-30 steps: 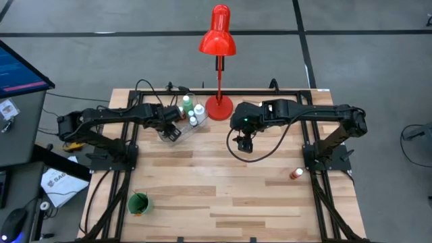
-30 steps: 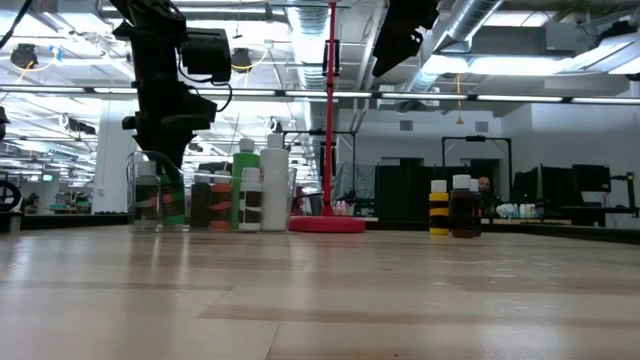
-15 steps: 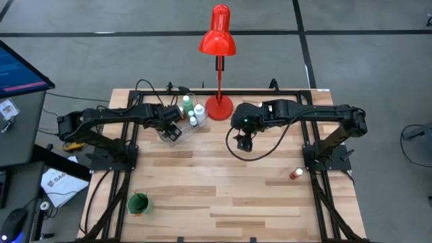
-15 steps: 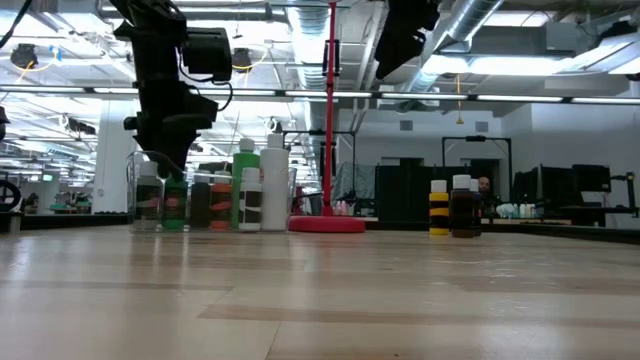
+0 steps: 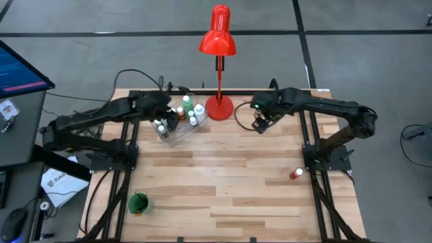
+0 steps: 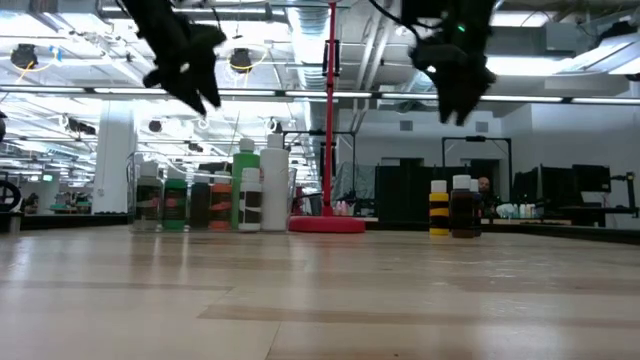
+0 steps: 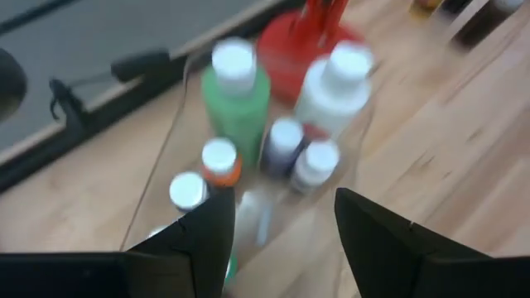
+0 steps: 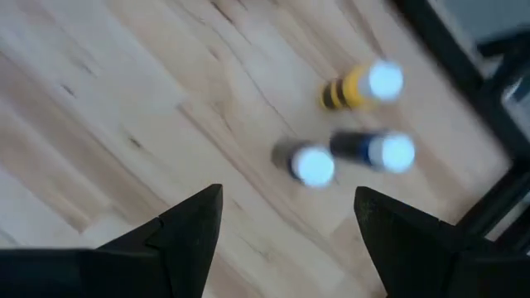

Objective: Pick & Place Paint Supplies
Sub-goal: Put the brown paint bottle into the transparent bin

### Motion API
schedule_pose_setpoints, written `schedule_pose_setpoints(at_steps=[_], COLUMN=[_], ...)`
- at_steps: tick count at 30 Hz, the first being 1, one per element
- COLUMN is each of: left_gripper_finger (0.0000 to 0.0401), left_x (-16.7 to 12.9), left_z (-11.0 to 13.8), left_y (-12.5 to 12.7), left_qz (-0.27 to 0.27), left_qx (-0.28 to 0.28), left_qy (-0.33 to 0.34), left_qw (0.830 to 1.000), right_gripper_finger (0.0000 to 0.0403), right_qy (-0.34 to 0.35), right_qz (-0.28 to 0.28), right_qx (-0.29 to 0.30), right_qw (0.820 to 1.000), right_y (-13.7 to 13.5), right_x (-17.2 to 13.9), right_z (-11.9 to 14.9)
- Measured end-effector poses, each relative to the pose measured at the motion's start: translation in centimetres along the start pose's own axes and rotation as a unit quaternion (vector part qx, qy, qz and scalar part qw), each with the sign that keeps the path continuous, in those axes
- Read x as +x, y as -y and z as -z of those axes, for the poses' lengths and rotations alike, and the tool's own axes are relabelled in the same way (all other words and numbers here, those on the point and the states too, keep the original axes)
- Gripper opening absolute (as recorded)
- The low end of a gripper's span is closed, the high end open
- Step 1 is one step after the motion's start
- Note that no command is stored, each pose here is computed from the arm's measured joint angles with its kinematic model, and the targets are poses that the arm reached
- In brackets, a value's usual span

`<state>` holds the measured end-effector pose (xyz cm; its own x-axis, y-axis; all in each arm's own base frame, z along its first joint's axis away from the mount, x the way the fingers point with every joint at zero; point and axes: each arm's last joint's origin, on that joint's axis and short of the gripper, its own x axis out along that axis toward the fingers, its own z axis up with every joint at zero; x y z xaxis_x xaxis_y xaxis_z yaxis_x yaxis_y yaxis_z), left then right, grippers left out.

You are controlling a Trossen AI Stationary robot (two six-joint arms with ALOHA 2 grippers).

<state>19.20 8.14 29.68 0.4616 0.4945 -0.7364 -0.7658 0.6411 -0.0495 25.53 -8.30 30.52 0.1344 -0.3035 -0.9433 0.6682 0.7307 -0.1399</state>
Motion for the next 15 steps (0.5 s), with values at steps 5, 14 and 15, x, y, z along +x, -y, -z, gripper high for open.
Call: schedule_pose_setpoints(at_steps=[5,14,15], left_gripper_finger=[0.02,0.02,0.02], left_x=[-2.8,-5.4,-5.5], left_z=[-0.4,-0.6,-0.6], left_y=[-0.7,-1.6,-1.6], left_qz=[0.034,0.064,0.065], left_qx=[-0.025,-0.047,-0.048], left_qy=[0.071,0.135,0.137], left_qw=[0.997,0.988,0.987], right_gripper_finger=[0.027,0.027,0.027], right_qy=[0.0,0.054,0.063], right_qz=[-0.013,-0.04,-0.043], right_qx=[0.062,0.11,0.117], right_qw=[0.998,0.992,0.99], right_y=[1.2,0.7,0.6], right_x=[3.0,9.3,9.9], right_z=[3.7,8.7,8.9])
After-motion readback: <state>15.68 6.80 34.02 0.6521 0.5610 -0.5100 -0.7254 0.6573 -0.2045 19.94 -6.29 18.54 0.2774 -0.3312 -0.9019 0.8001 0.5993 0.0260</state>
